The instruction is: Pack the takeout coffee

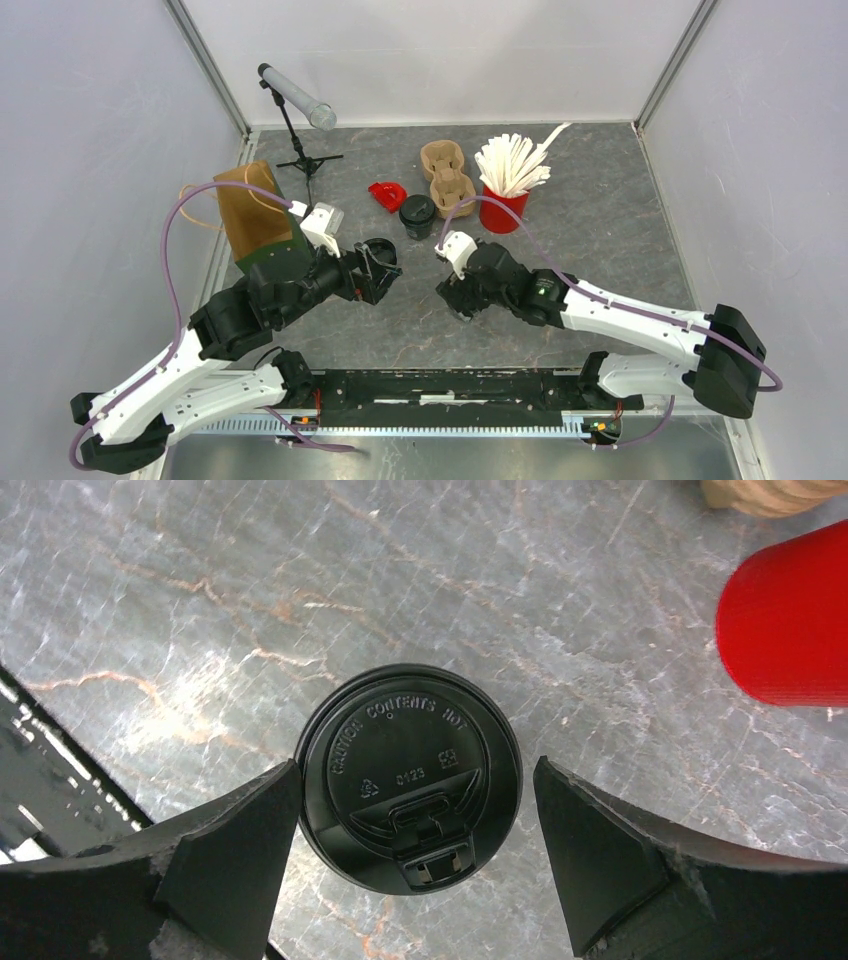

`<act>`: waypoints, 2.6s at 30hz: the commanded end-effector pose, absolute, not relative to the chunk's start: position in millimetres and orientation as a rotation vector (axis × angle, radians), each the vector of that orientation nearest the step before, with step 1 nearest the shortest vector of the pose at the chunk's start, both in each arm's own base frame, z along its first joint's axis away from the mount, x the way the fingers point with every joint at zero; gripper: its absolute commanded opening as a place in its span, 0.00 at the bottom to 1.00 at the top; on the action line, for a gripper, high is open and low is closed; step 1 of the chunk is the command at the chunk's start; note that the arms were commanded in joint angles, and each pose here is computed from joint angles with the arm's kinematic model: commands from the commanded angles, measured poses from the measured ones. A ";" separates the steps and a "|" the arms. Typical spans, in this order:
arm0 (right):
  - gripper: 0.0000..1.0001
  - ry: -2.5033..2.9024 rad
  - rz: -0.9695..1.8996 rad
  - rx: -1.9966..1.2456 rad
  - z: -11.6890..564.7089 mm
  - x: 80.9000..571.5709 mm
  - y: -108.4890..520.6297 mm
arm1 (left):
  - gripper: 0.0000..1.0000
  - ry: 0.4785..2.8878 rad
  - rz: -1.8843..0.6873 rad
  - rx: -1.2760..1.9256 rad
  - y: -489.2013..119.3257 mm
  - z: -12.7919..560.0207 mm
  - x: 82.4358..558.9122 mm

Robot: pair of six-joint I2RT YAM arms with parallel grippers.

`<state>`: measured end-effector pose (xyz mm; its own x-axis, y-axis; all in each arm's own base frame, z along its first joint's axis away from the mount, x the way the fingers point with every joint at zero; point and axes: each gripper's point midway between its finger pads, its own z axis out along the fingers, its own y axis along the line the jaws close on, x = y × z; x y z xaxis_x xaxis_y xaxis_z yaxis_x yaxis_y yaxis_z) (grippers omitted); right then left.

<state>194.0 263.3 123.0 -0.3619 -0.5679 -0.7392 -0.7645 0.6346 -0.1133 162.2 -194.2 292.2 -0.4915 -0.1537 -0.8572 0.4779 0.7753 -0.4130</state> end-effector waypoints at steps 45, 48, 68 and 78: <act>0.78 2.090 0.598 -0.585 81.6 175.4 196.0 | 1.00 1.906 -0.731 0.275 -191.4 297.6 168.2; 0.83 2.039 0.622 -0.566 75.4 178.6 199.3 | 1.00 1.906 -0.735 0.275 -191.8 297.6 167.8; 0.80 1.966 0.624 -0.550 66.3 201.5 218.6 | 1.00 1.910 -0.721 0.272 -190.3 293.9 168.7; 0.76 1.942 0.596 -0.516 66.6 215.3 223.2 | 1.00 1.911 -0.724 0.271 -190.6 292.6 168.7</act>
<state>201.7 214.5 49.0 -0.4641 -0.1554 -0.8720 -0.5976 0.7816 0.1787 163.4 -193.4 284.2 -0.4893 -0.1261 -0.8630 0.4813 0.7862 -0.3877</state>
